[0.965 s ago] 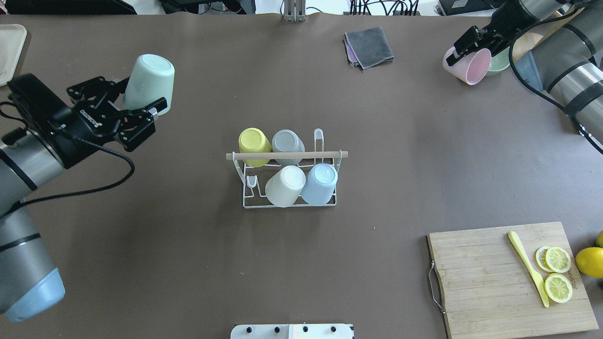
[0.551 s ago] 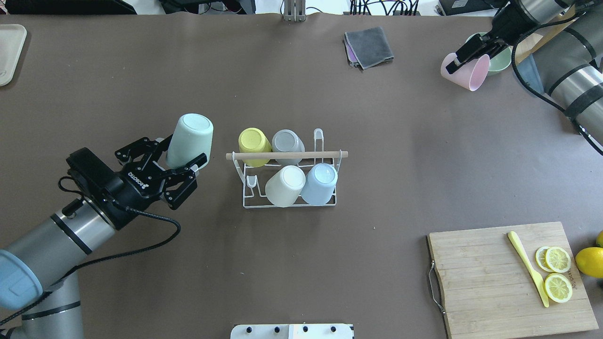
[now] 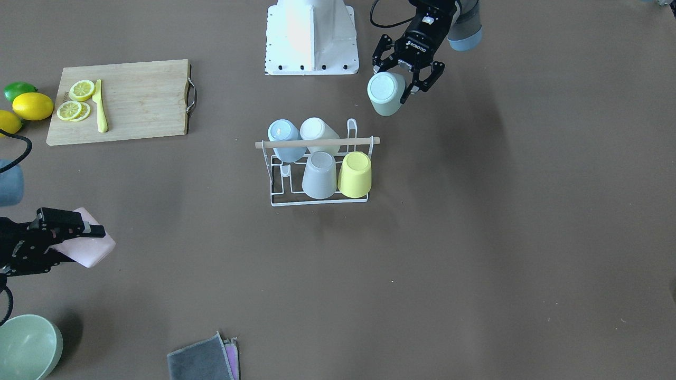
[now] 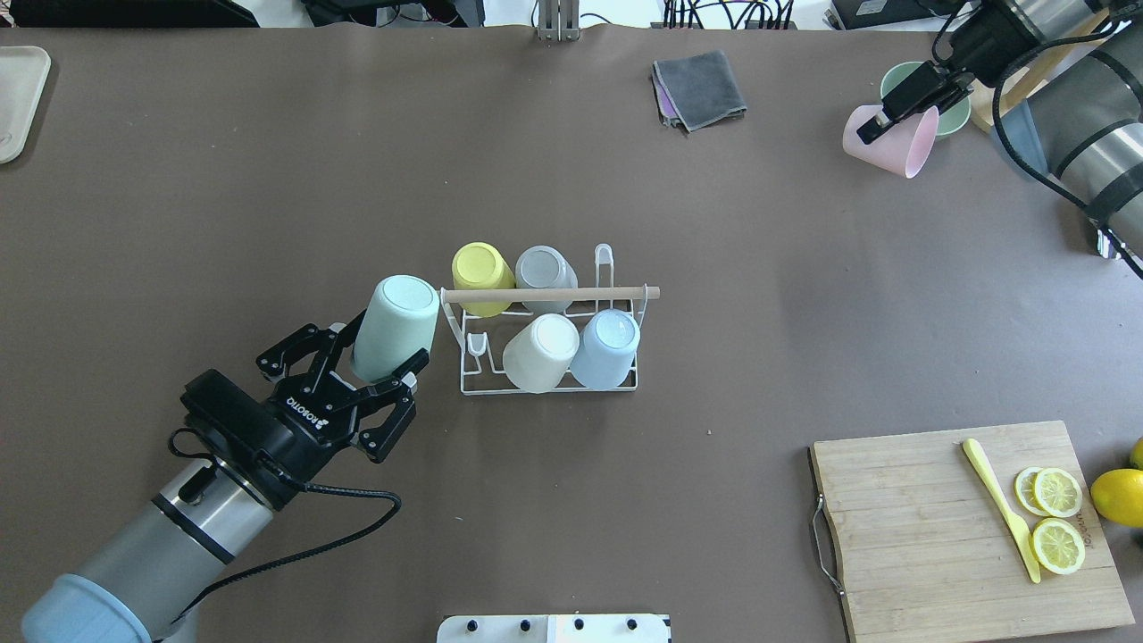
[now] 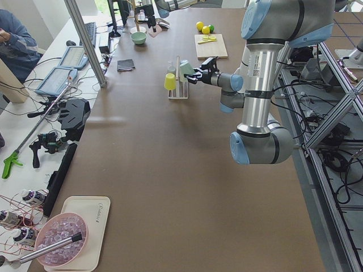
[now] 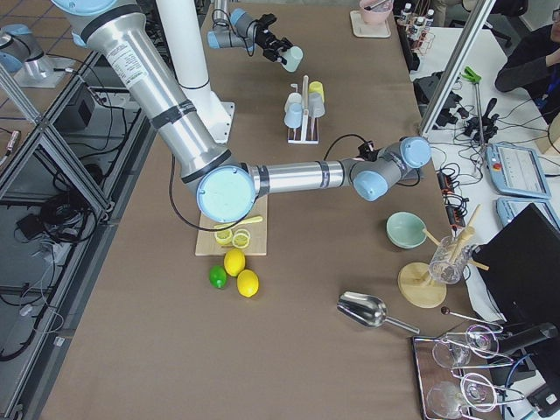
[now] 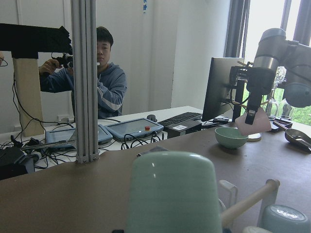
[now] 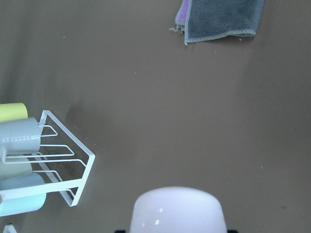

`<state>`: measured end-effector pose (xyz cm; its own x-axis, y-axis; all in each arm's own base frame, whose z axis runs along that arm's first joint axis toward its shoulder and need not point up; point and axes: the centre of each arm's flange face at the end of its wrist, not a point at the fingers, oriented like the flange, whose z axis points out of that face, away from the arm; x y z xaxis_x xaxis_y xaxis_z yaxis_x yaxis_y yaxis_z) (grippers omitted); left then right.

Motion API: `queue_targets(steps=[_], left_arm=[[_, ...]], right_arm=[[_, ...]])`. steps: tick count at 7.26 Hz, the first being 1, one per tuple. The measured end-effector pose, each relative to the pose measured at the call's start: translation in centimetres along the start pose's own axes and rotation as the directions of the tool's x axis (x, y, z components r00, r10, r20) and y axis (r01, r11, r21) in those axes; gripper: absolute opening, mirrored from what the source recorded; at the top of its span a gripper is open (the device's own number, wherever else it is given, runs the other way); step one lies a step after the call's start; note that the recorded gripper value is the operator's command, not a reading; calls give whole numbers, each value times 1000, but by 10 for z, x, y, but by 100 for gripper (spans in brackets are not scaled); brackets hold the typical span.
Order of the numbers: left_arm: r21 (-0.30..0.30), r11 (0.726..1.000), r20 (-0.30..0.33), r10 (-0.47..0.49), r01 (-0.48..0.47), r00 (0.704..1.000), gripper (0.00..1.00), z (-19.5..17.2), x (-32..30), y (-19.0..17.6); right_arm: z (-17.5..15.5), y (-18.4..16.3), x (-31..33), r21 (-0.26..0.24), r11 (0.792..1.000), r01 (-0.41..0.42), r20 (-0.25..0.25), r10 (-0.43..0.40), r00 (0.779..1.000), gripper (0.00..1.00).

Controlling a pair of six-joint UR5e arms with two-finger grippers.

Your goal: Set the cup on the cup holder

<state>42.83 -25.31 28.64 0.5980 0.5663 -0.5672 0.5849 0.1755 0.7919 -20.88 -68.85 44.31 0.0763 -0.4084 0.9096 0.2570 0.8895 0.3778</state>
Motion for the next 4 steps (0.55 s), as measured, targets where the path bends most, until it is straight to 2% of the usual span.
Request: queue_targets(steps=[1,4], left_arm=[[9,1000,31,18,-18,999,21,0,14,3],[36,999,100,16,-19,995,21,8,34,7]], right_arm=[[-5,4,1,-3,1000,-5,27,6,1000,0],[-11,10,4,-6,1000,-14,60,14,998,0]])
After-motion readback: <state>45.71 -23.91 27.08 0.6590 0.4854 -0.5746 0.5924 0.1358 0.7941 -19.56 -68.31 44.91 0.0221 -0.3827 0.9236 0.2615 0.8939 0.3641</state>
